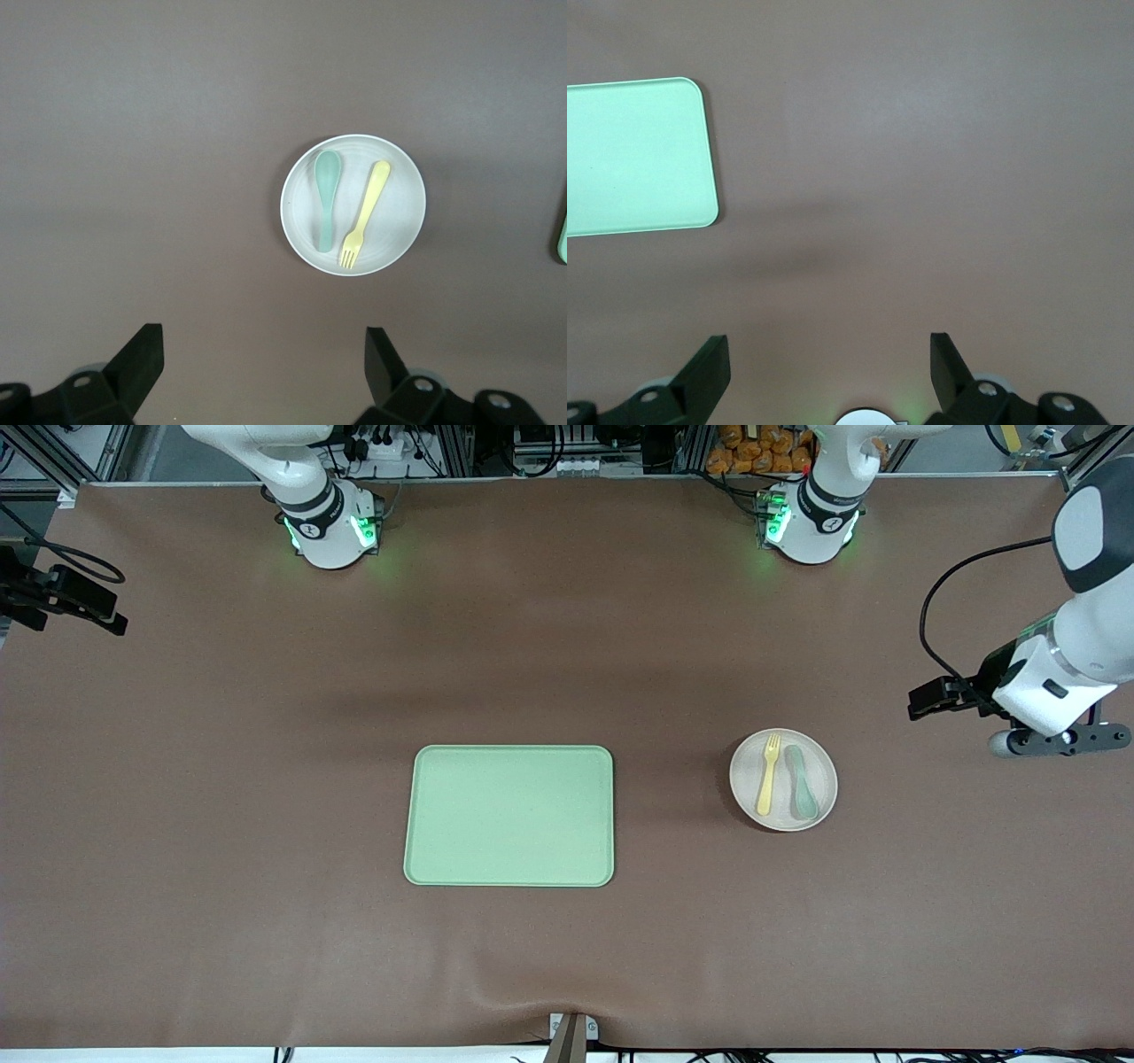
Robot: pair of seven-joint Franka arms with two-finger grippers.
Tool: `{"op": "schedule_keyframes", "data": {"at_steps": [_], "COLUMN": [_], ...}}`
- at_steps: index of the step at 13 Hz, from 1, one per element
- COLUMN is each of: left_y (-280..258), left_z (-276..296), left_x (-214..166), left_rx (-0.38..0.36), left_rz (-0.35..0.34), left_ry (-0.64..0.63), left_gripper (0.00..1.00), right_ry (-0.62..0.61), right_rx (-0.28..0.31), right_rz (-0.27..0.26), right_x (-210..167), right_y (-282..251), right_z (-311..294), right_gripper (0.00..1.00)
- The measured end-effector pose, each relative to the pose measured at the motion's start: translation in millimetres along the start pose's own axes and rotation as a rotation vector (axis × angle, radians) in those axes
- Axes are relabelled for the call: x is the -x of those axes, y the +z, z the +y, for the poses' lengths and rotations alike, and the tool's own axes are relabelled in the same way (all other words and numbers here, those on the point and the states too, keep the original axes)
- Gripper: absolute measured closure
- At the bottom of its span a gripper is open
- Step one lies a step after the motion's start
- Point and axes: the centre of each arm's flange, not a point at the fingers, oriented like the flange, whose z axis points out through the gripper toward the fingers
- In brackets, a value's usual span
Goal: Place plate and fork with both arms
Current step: 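Move the left gripper down toward the rim of the white plate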
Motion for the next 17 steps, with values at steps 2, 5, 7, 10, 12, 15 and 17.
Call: {"op": "schedule_keyframes", "data": {"at_steps": [2, 5, 7, 10, 12, 15, 17], "left_y": [15.7, 39.6, 56.9, 75.4, 90.8, 131.6, 155.5], "left_z": [1.1, 2.9, 1.3, 0.0, -0.3, -0.2, -2.7], "left_x": [-2.2, -6.2, -7.8, -8.6, -10.0, -15.6, -20.9], "left_rx": [0.013, 0.046, 0.051, 0.051, 0.059, 0.086, 0.085], "left_rz": [-0.011, -0.012, -0.006, -0.002, 0.009, -0.004, -0.025], "left_ry": [-0.004, -0.016, -0.022, -0.027, -0.032, -0.043, -0.038], "left_gripper": [0.00, 0.00, 0.00, 0.00, 0.00, 0.00, 0.00], "right_ry": [0.000, 0.000, 0.000, -0.001, -0.001, -0.001, -0.001], "right_rx": [0.000, -0.001, -0.001, -0.003, -0.004, -0.004, -0.004], "right_rz": [0.000, -0.001, -0.002, -0.002, -0.002, -0.002, -0.002], "right_x": [0.0, 0.2, 0.2, 0.2, 0.2, 0.2, 0.2], "right_y": [0.0, 0.1, 0.2, 0.1, 0.1, 0.1, 0.1], "right_z": [0.0, -0.1, -0.1, -0.5, -0.6, -0.6, -0.6], "right_gripper": [0.00, 0.00, 0.00, 0.00, 0.00, 0.00, 0.00]}}
